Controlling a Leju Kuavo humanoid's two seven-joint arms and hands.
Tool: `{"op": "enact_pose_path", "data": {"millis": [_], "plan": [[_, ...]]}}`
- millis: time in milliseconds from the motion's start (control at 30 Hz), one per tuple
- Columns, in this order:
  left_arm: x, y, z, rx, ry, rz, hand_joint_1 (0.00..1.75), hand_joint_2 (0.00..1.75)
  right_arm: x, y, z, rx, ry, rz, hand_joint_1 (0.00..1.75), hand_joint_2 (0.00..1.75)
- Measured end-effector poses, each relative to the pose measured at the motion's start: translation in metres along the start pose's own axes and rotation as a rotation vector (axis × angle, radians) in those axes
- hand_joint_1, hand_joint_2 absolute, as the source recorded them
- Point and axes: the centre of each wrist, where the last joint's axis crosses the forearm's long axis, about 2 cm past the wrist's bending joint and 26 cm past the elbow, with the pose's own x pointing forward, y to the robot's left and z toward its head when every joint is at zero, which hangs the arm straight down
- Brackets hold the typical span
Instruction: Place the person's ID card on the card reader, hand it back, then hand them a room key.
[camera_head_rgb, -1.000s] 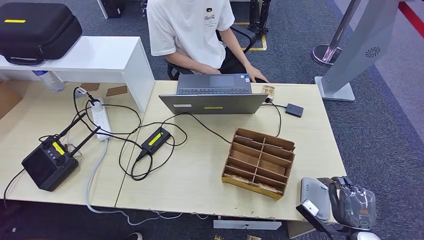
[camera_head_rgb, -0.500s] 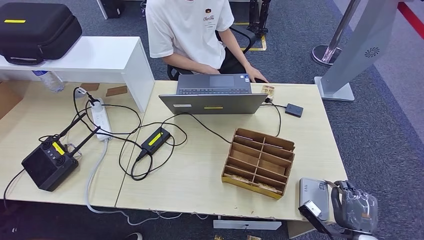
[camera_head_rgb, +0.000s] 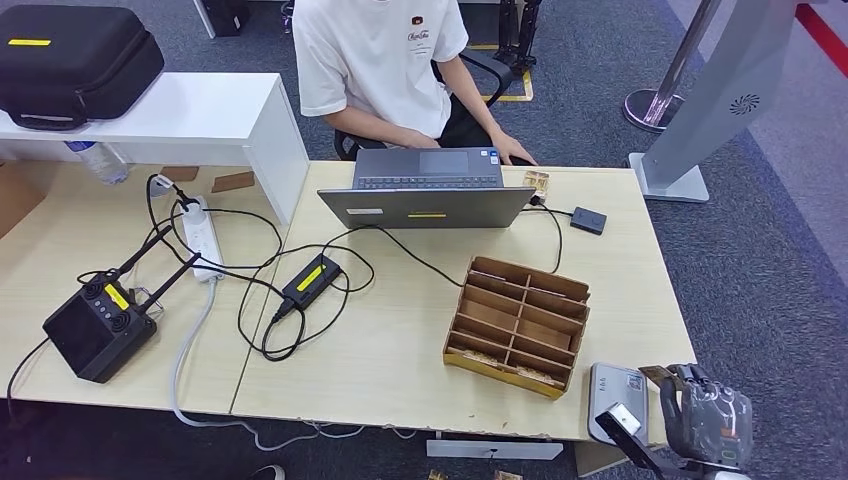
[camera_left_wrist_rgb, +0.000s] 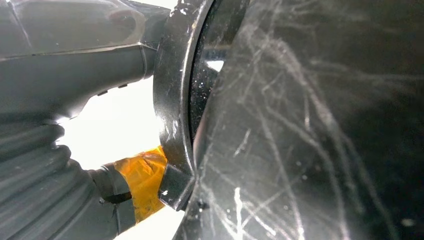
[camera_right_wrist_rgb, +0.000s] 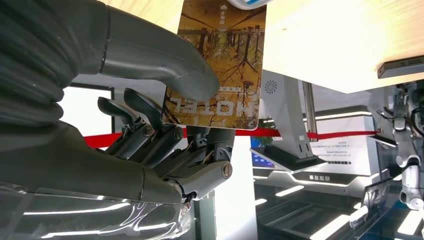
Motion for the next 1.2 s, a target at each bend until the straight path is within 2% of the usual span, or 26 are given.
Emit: {"op": "enact_pose_path", "data": {"millis": [200,267,333,433,500,533,667,867,1000,1200], "plan": [[0.0,0.0,0.0,-0.004,0.004,-0.02,0.0,1.75,0.0,-0.001,-0.001,-0.013,-0.01,-0.014,1.75,1.75],[0.001,0.001,0.0,-0.014,0.011,-0.071,0.0,1.75,0.005,-0.008,-0.02,-0.087,-0.054,-0.045,1.75,1.75],[0.001,0.003,0.001,-0.027,0.017,-0.115,0.0,1.75,0.025,-0.028,-0.076,-0.219,-0.109,-0.064,1.75,1.75],[0.002,0.006,0.002,-0.034,0.026,-0.147,0.0,1.75,0.075,-0.083,-0.187,-0.418,-0.099,-0.117,1.75,1.75],[0.002,0.007,0.002,-0.035,0.028,-0.162,0.0,1.75,0.104,-0.121,-0.233,-0.519,-0.11,-0.15,1.75,1.75],[0.002,0.007,0.003,-0.035,0.028,-0.166,0.0,1.75,0.114,-0.133,-0.244,-0.552,-0.135,-0.152,1.75,1.75],[0.002,0.008,0.003,-0.037,0.029,-0.176,0.0,1.75,0.142,-0.15,-0.257,-0.595,-0.263,-0.124,1.75,1.75],[0.002,0.01,0.003,-0.046,0.033,-0.2,0.0,1.75,0.177,-0.179,-0.286,-0.605,-0.39,-0.06,1.75,1.75],[0.002,0.011,0.004,-0.047,0.034,-0.212,0.0,1.75,0.193,-0.191,-0.3,-0.599,-0.44,-0.017,1.75,1.75],[0.002,0.012,0.004,-0.047,0.037,-0.229,0.0,1.75,0.209,-0.196,-0.311,-0.574,-0.478,0.036,1.75,1.75]]}}
